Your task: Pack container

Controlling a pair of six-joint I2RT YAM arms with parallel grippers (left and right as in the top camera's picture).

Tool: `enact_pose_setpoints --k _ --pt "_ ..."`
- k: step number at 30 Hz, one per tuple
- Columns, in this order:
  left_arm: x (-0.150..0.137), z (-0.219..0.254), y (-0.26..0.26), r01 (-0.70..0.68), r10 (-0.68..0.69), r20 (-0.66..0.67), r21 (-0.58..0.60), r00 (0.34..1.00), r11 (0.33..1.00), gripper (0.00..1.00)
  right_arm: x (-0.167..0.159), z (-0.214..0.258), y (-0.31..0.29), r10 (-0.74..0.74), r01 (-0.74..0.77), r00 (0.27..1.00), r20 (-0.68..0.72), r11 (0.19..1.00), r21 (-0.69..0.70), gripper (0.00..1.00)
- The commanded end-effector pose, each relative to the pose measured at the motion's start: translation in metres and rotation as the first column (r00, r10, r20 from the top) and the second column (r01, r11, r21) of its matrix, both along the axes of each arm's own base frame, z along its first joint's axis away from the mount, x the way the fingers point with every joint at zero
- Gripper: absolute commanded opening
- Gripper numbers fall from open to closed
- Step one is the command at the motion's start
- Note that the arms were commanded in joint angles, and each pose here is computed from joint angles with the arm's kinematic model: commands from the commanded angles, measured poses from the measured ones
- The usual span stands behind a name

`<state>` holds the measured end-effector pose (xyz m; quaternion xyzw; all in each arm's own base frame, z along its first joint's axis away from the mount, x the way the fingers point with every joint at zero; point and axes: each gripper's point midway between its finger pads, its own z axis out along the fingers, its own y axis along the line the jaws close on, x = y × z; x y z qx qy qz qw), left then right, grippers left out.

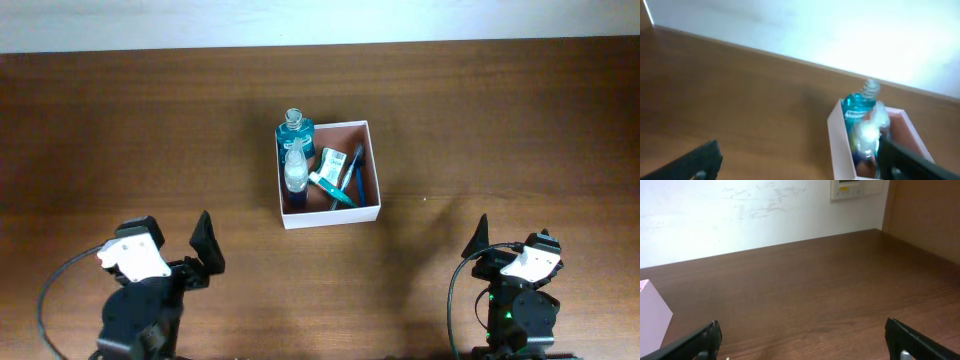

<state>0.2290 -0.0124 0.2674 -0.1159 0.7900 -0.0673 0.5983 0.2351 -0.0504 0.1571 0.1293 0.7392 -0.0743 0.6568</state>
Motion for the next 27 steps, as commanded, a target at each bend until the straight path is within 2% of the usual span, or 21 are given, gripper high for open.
enact_pose_setpoints --k 1,5,13,27 --pt "0.013 -0.015 0.007 -0.048 0.049 0.067 -0.022 0.997 0.999 1.0 0.0 -0.003 -0.001 -0.002 0.002 1.0 -0.012 1.0 -0.006 0.99" --pt "0.024 -0.03 0.011 -0.065 0.071 0.14 -0.046 0.988 0.997 1.0 0.0 -0.003 -0.001 -0.002 0.002 1.0 -0.012 1.0 -0.006 0.99" --pt "0.017 -0.054 0.019 -0.069 0.088 0.264 -0.08 0.961 0.994 1.0 0.0 -0.003 -0.001 -0.002 0.002 1.0 -0.012 1.0 -0.006 0.99" --pt "0.018 -0.094 0.042 -0.147 0.16 0.247 -0.073 0.956 0.986 1.0 0.0 -0.003 -0.001 -0.002 0.002 1.0 -0.012 1.0 -0.006 0.98"
